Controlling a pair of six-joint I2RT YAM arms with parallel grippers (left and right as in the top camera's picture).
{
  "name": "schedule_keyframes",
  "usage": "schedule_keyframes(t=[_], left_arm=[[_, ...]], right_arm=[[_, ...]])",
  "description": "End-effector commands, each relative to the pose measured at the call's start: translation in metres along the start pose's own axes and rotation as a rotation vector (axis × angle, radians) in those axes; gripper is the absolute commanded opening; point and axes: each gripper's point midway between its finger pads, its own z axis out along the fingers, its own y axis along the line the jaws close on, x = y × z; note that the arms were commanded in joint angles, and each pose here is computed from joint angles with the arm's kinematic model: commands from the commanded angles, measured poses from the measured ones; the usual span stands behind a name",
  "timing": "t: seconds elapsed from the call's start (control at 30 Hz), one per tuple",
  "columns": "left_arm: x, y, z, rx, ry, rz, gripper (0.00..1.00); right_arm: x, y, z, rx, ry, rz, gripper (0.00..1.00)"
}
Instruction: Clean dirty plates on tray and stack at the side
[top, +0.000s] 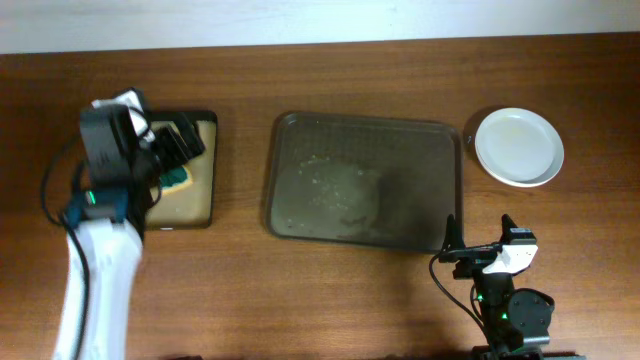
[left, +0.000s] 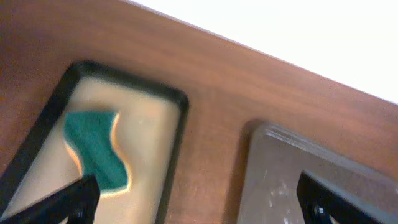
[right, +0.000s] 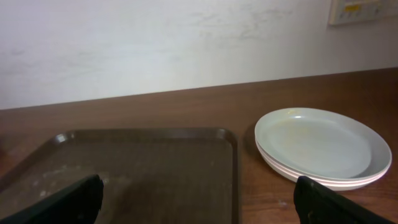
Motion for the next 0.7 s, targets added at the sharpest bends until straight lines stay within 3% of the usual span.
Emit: schedule_keyframes(t=[0.0,0.23,0.67], left_arm=[[0.033,-0.02,-0.04,0.132,-0.151,0.172,0.99],[0.056,-0.016,-0.108,0.203,-0.582,0.231,0.99],[0.114,0.008,-0.094,0.169,-0.659,0.217,0.99]], right_arm=[[0.002,0.0,0.0,0.003,0.003,0.0,0.98],[0.002,0.0,0.0,0.003,0.003,0.0,0.98],[0.002,0.0,0.0,0.003,0.003,0.0,0.98]])
